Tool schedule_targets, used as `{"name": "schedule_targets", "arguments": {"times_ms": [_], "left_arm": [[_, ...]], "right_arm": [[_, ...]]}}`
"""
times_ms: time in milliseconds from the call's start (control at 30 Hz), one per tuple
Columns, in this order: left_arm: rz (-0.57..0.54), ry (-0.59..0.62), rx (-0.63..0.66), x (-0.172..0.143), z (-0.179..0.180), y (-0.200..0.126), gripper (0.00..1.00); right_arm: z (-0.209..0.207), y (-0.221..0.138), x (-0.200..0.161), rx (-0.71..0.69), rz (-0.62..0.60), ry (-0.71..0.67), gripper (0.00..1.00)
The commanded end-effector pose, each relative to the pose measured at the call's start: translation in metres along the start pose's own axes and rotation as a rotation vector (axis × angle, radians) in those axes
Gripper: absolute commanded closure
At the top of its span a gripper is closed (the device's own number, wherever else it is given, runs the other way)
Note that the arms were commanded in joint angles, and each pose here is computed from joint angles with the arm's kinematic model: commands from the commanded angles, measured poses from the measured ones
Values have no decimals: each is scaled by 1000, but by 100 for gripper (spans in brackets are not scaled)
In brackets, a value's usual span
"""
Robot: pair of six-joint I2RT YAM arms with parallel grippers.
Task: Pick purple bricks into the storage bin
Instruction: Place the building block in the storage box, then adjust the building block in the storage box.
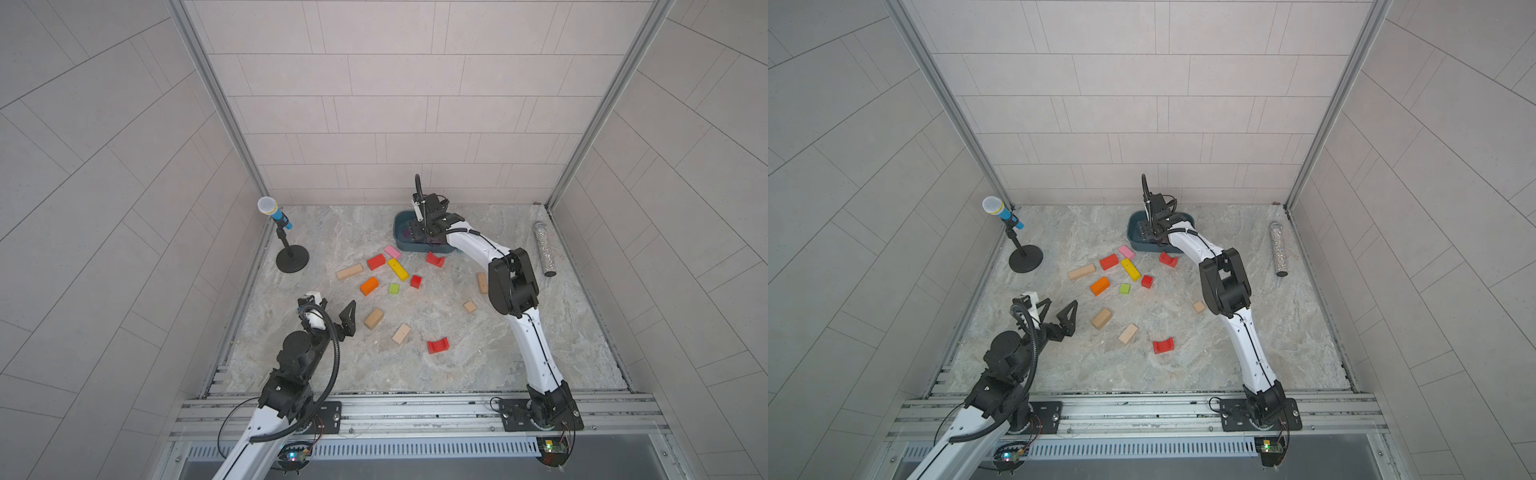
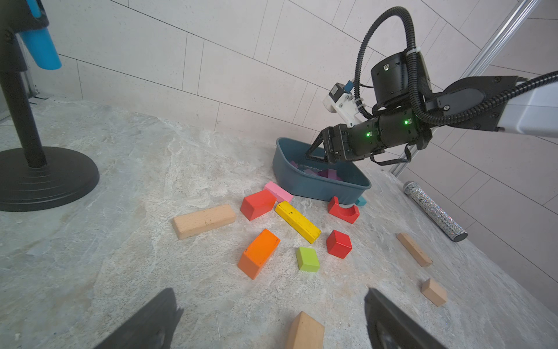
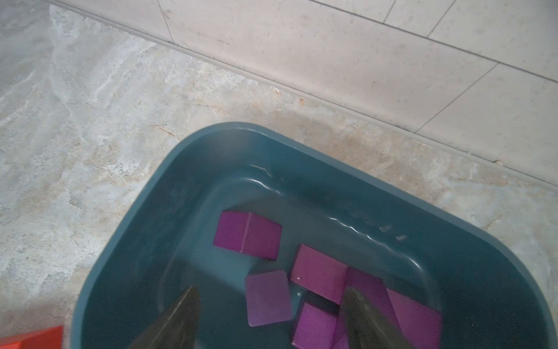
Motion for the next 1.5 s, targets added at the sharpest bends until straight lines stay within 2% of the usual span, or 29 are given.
{"name": "schedule_targets", "arguments": {"times_ms": [0,467,767,1033,1200,1333,1467], "left_arm": [[6,-1,2,-8,3,1,0],[8,-1,1,-8,3,2,0],[8,-2,0,-8,3,3,0],[10,-1,1,-9,3,3,0],[12,-1,-1,-9,3,3,0],[10,-2,-4,-9,2,2,0],[8,-3,-6,-8,2,2,0]], "right_arm": [[-32,-16,4,-55,9,58,22],[-44,-7,-17,-30,36,116,23],[-11,-3,-23,160,38,199,27],[-10,-33,-9,116,-31,143,28],[-9,-58,7,148,-91,143,28],[-2,-61,12,190,-100,158,28],[-12,-54,6,125,-82,161,28]]}}
Point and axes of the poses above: each gripper's point midway between its finger pads, its own y axis out along the fingers, its own z axis along the line the jaws close on, x = y × z, the point moved 1 cm from there along -y, back along the fingers, and after that the axes turned 5 degrees about -y, right-handed, at the moved point
